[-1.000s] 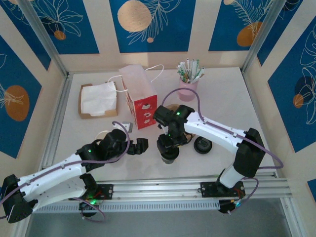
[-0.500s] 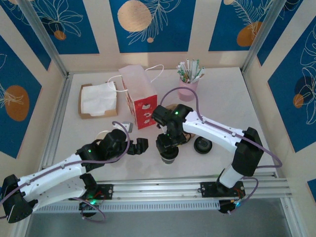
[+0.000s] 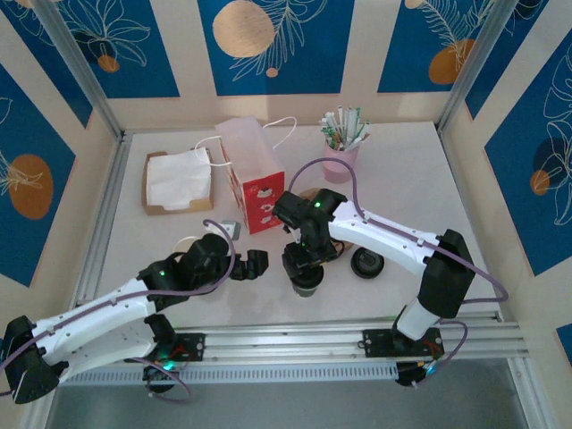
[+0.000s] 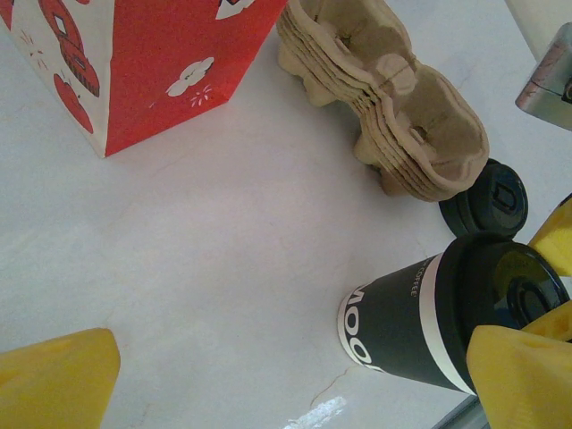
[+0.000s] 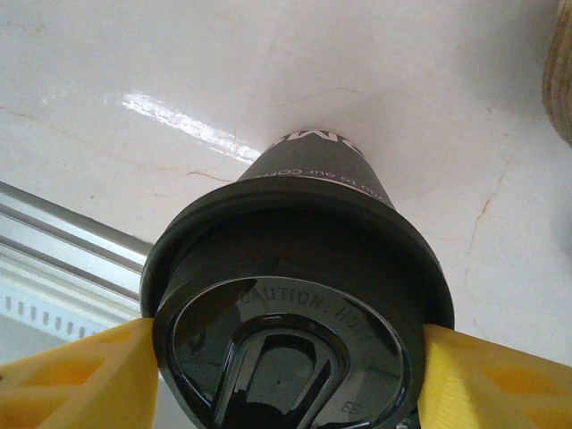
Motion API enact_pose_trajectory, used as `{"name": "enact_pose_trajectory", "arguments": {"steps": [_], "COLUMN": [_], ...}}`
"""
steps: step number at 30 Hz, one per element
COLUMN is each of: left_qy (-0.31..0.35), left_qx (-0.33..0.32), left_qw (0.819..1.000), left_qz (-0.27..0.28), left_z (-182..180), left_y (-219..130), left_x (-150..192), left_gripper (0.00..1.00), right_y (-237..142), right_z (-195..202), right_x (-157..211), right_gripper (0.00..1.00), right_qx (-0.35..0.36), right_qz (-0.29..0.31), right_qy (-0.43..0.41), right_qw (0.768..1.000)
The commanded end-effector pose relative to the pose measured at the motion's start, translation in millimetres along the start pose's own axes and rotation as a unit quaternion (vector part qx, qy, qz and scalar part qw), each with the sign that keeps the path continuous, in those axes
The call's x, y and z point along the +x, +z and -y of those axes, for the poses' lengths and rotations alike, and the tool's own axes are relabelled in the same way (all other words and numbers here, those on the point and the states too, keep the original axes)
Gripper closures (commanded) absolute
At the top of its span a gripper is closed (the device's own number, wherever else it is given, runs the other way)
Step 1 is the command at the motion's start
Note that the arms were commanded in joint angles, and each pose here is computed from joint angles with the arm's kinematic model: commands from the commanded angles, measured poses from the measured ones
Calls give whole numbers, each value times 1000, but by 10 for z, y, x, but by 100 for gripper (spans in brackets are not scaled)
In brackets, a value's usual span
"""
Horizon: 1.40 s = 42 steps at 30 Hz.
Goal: Pack the takeout coffee
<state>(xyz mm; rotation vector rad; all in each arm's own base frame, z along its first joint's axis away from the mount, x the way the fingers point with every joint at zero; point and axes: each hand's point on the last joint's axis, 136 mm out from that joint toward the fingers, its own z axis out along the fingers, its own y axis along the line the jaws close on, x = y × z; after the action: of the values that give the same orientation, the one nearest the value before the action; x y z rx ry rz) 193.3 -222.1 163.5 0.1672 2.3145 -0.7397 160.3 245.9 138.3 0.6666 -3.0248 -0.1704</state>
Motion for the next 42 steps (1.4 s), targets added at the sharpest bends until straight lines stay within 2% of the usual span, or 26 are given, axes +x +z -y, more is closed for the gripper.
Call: {"name": "enact_pose_trajectory", "arguments": {"steps": [1, 8, 33, 42], "left_qy": [-3, -4, -7, -5], "left_qx": [2, 3, 4, 5], "left_qw": [1000, 1000, 1000, 1000], "left_qz": [-1, 0, -1, -2], "left_z": [-18, -13, -14, -7], "left_y": [18, 21, 22, 34], "left_x": [6, 3, 9, 10], "left_gripper": [0, 0, 0, 0], "right_y": [-21, -116, 120, 1], "right_z": [1, 7, 24, 21], "right_x": [32, 19, 58, 38], "right_gripper": [32, 32, 32, 32], "right_qx": [10, 11, 1, -3], "right_qz": [-10, 4, -19, -3], "right_qy": [-5, -4, 4, 5], "right_qw": [1000, 1000, 1000, 1000]}}
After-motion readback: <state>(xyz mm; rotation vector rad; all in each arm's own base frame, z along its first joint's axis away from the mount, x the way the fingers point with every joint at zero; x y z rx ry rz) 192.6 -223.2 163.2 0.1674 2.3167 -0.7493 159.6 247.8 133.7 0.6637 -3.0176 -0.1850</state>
